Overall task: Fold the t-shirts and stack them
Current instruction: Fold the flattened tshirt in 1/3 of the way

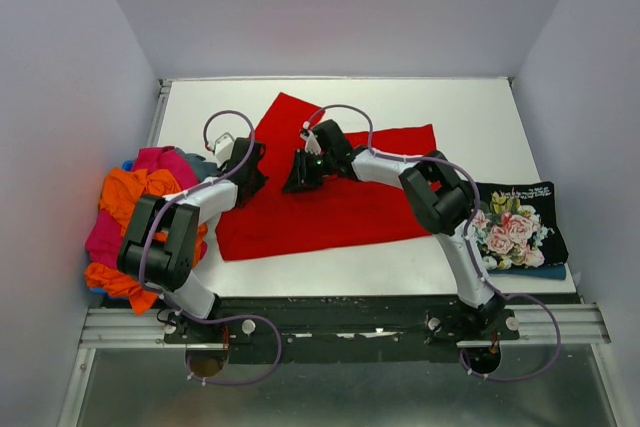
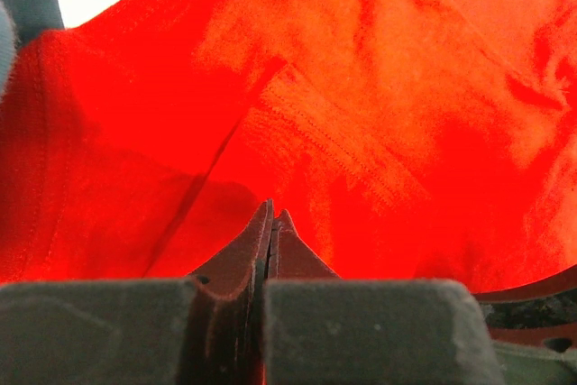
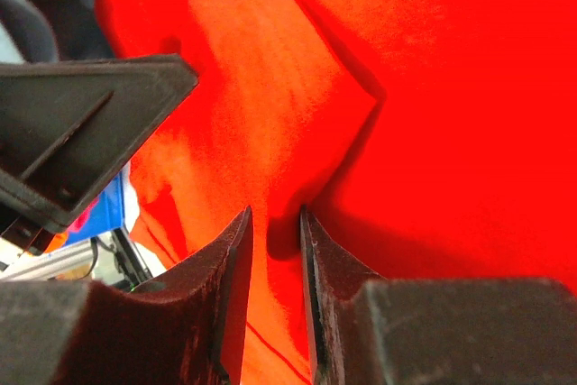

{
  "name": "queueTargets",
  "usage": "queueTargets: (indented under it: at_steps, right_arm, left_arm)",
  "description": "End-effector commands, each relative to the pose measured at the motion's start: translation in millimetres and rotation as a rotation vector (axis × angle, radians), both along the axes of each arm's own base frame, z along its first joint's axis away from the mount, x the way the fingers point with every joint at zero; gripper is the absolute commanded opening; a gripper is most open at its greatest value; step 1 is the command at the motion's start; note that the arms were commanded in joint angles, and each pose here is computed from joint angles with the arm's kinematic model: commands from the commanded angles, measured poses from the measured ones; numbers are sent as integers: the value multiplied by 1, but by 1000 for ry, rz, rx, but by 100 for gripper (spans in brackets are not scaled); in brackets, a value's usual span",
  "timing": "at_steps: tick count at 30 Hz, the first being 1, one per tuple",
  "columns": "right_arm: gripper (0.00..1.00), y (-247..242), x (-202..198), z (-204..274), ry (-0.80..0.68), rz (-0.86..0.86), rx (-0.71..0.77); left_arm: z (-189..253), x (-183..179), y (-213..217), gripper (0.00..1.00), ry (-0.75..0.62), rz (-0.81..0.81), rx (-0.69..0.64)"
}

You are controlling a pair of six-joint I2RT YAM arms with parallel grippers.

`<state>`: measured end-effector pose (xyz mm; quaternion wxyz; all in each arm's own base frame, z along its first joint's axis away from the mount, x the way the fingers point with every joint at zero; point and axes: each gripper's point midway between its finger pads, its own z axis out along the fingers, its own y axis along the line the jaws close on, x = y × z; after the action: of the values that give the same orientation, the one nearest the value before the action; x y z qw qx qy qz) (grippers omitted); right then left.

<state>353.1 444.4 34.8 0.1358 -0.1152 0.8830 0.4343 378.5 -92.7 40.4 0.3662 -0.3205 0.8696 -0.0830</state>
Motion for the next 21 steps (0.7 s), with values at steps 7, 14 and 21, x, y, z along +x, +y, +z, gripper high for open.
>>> queueTargets:
  at_steps: [7, 14, 21]
  right_arm:
    - [36, 15, -18, 62, -141, 120, 189]
    - [38, 13, -15, 63, -154, 107, 184]
    - [38, 17, -25, 74, -167, 164, 251]
  left_arm:
    - [-3, 8, -11, 0, 13, -53, -23]
    - [-27, 12, -15, 0, 98, -56, -16]
    - [-29, 9, -10, 0, 133, -41, -1]
